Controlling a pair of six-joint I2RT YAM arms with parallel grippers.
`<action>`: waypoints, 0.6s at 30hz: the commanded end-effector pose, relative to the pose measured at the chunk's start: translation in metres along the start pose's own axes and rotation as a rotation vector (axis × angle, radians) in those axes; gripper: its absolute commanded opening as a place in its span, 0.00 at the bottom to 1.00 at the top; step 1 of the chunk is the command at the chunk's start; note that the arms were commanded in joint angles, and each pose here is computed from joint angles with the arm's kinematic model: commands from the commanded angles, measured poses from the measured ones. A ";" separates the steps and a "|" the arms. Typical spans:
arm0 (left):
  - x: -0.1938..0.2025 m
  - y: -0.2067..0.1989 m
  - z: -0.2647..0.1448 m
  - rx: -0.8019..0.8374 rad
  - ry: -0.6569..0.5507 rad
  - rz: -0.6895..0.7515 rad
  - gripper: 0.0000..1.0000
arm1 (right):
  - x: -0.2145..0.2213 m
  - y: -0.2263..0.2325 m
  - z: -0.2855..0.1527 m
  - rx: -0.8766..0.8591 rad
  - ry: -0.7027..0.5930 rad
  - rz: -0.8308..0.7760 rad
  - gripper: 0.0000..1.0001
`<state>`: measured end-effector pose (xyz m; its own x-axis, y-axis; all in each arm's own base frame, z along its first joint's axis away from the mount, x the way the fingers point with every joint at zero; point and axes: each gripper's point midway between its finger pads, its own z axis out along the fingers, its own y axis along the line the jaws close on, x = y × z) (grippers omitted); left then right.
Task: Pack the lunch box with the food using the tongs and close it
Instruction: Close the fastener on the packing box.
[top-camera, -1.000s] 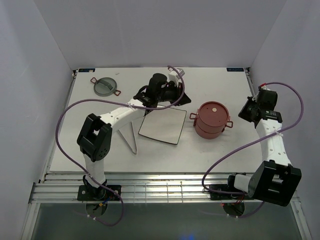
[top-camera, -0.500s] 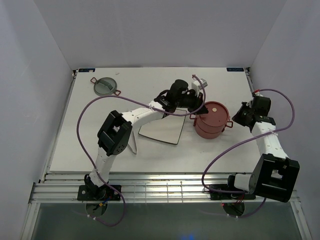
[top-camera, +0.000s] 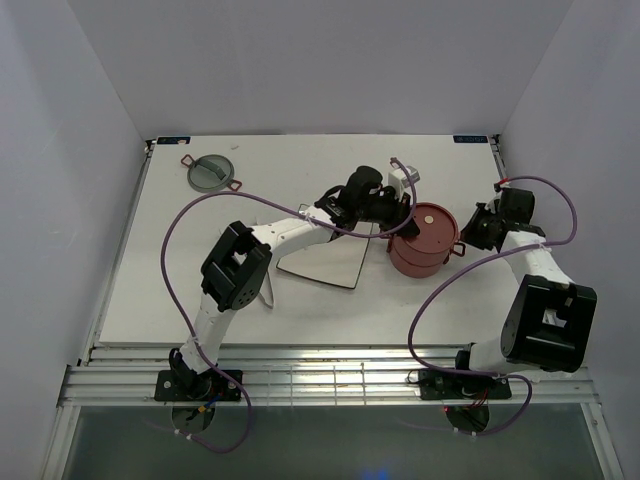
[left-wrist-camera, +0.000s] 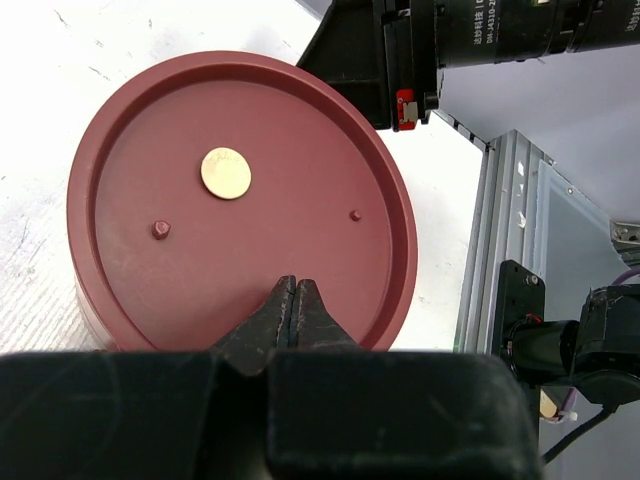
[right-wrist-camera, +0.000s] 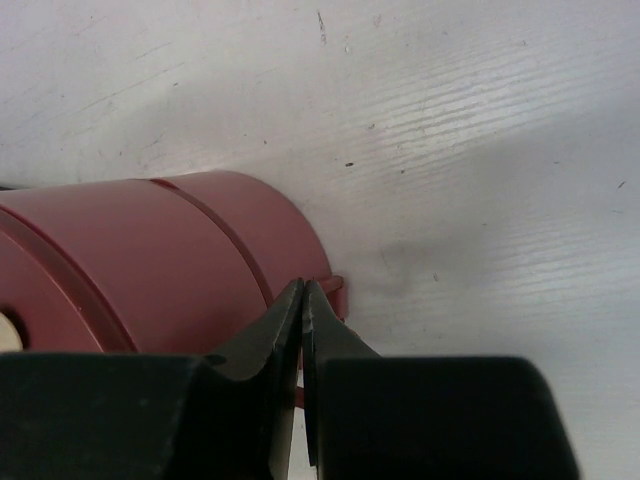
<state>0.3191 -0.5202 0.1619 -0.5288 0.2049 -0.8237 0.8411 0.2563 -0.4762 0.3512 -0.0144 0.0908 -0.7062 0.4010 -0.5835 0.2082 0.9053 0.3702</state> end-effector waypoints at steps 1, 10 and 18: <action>-0.008 -0.007 0.003 0.014 -0.026 0.029 0.00 | -0.029 0.006 -0.001 -0.007 -0.073 -0.029 0.08; 0.020 0.002 0.001 -0.010 -0.004 0.006 0.00 | -0.034 -0.026 -0.039 0.237 -0.124 0.035 0.08; 0.022 -0.001 -0.004 -0.005 -0.004 0.012 0.00 | -0.009 -0.009 -0.036 0.122 -0.091 0.059 0.08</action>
<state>0.3164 -0.5227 0.1560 -0.4906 0.1558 -0.8573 0.8617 0.2331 -0.4507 0.3373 -0.0407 0.1373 -0.5965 0.4343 -0.6749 0.3317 0.8992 0.2855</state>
